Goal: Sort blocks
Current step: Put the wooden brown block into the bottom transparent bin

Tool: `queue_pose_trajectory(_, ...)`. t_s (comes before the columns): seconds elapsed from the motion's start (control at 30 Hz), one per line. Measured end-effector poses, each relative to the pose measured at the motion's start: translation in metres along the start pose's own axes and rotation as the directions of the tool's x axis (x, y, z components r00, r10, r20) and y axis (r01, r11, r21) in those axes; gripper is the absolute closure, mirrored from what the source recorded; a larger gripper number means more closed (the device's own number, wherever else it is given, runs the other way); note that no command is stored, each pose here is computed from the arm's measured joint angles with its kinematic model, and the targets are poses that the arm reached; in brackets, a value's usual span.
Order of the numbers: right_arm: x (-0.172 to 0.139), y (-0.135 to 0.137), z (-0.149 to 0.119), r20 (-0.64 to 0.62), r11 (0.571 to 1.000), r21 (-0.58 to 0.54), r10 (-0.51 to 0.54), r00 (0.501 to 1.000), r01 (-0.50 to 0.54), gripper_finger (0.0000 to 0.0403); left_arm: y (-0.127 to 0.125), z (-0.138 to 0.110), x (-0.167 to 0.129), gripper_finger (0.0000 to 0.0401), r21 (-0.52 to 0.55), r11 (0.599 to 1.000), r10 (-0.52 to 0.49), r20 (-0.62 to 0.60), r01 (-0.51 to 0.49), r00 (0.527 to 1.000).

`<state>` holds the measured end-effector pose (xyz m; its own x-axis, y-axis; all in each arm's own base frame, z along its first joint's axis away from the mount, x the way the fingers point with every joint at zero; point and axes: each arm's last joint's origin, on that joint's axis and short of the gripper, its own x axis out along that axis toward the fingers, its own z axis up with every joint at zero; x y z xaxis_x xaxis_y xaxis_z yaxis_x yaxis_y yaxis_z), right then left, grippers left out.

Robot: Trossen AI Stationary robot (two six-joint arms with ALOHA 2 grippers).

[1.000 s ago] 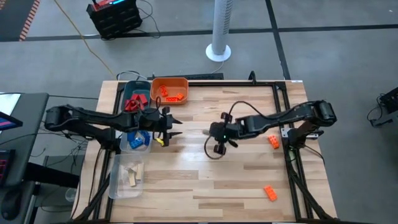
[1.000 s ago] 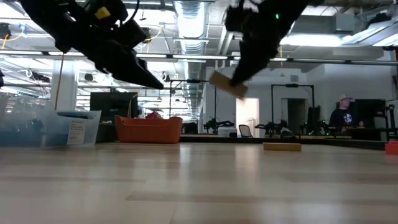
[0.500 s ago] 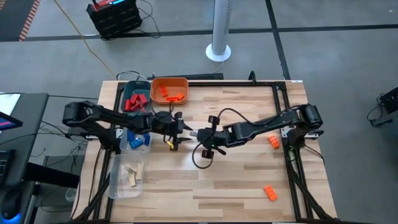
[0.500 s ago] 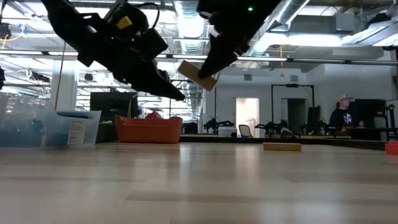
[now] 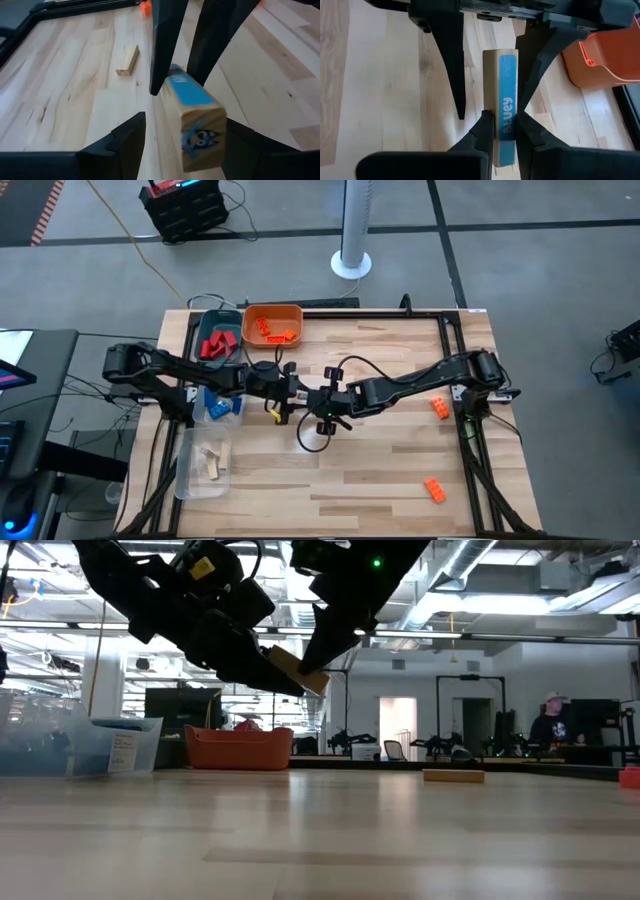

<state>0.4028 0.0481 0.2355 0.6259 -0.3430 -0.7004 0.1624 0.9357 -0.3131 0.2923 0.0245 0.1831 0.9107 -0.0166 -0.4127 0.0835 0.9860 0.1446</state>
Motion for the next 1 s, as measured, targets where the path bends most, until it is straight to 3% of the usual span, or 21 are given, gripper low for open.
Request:
queue_pose_trajectory(0.13,0.000,0.000,0.001,0.006,1.000,-0.001,0.000,1.000,0.000,0.0346,-0.002,0.002,0.000,0.0225,0.026,1.000,0.016,0.012,-0.016,1.000)
queue_pose_trajectory(0.4,0.000,0.000,0.000,0.004,1.000,0.001,0.001,1.000,-0.001,0.0346,-0.001,0.005,0.000,0.0347,0.004,1.000,0.026,0.046,-0.026,0.999)
queue_pose_trajectory(0.6,-0.003,0.005,0.000,0.008,1.000,-0.007,0.010,1.000,-0.010,0.0337,-0.002,0.005,0.000,0.0349,0.005,1.000,0.021,0.042,-0.021,0.999)
queue_pose_trajectory(0.83,-0.014,0.006,-0.001,-0.055,1.000,0.014,0.017,0.998,-0.017,0.0275,-0.002,0.000,0.000,0.0347,0.000,1.000,0.014,-0.006,-0.014,1.000)
queue_pose_trajectory(1.0,-0.030,0.007,-0.002,-0.169,0.998,0.066,0.013,0.985,-0.001,0.0232,-0.008,-0.004,-0.014,0.0345,-0.028,0.999,-0.043,-0.219,0.038,0.975)
